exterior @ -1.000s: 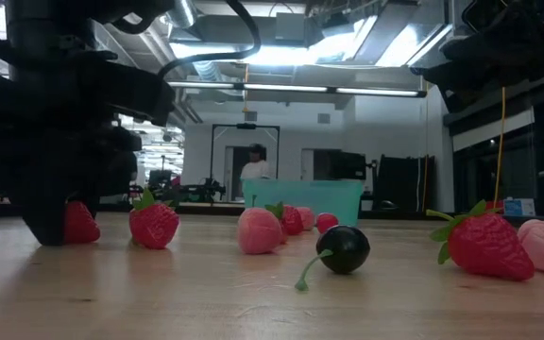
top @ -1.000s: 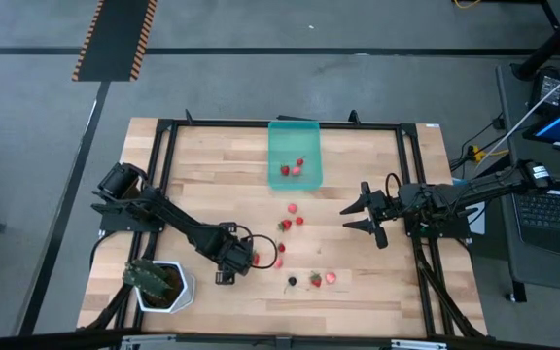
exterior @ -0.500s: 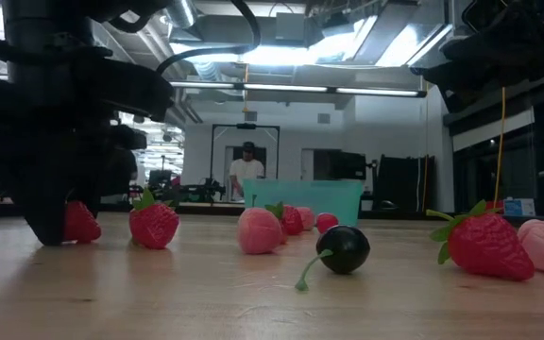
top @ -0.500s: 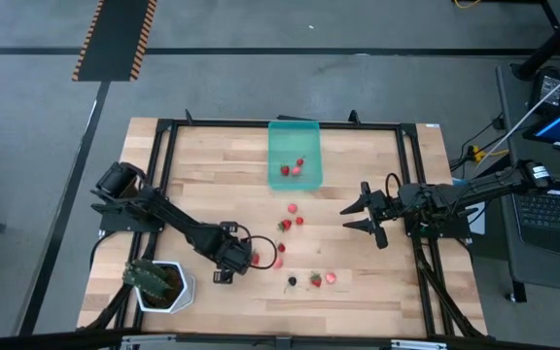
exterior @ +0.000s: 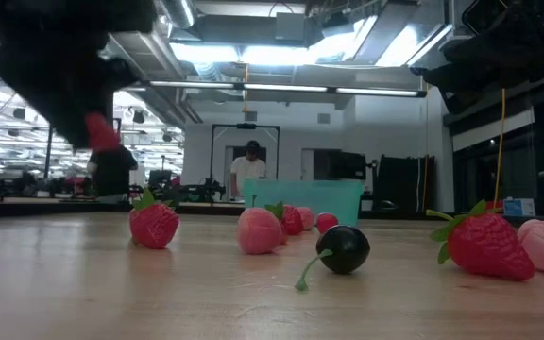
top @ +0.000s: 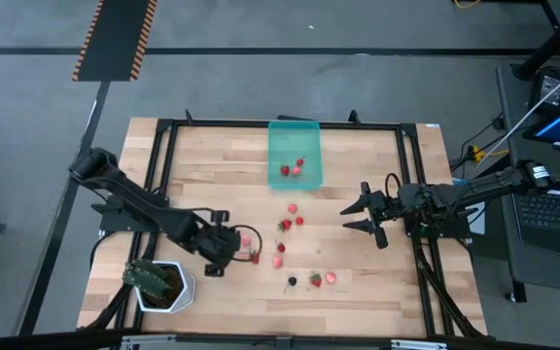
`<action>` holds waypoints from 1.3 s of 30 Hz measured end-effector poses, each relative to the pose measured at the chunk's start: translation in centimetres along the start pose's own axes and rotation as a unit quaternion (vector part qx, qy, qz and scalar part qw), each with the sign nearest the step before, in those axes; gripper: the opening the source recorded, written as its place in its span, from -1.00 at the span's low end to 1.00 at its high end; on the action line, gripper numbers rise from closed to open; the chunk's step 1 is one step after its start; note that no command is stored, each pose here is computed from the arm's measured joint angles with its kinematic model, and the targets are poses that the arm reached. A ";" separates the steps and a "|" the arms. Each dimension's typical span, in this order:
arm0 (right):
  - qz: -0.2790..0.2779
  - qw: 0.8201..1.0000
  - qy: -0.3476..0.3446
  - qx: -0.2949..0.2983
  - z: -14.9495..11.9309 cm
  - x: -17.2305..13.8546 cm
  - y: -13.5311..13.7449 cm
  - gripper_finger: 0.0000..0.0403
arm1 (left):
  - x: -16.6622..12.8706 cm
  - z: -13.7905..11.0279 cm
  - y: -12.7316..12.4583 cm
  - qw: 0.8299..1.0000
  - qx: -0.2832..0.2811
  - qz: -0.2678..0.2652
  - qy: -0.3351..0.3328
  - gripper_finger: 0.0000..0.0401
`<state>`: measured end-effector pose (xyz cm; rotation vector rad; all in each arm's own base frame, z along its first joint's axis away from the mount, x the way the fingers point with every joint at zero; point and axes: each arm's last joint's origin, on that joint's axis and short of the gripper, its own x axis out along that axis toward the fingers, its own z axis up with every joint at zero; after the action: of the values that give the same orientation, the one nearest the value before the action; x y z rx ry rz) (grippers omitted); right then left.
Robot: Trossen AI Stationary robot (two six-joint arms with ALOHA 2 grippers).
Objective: Pick and placing Produce into tupperware
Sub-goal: Put the red strawberry into the blue bin
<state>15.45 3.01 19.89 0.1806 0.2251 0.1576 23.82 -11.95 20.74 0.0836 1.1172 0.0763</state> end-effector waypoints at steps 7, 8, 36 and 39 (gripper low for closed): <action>-0.002 1.000 0.009 0.000 -0.2 0.1 0.0 -0.12 | -2.0 -2.1 0.3 0.994 -0.033 0.017 -0.106 -0.34; -0.002 1.000 0.010 0.000 -0.2 0.1 0.0 -0.12 | -2.0 -2.4 0.4 0.992 -0.038 0.014 -0.122 -0.34; -0.005 1.000 0.020 -0.002 -0.5 0.3 -0.1 -0.12 | 1.7 -7.1 1.5 0.895 -0.047 -0.051 -0.440 -0.34; -0.005 1.000 0.020 -0.003 -0.5 0.3 -0.1 -0.12 | 1.5 -7.5 1.8 0.880 -0.036 -0.055 -0.470 -0.34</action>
<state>15.68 3.05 19.36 0.1703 0.2657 0.1530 17.72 -9.82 16.31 -0.0160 0.1396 -0.0292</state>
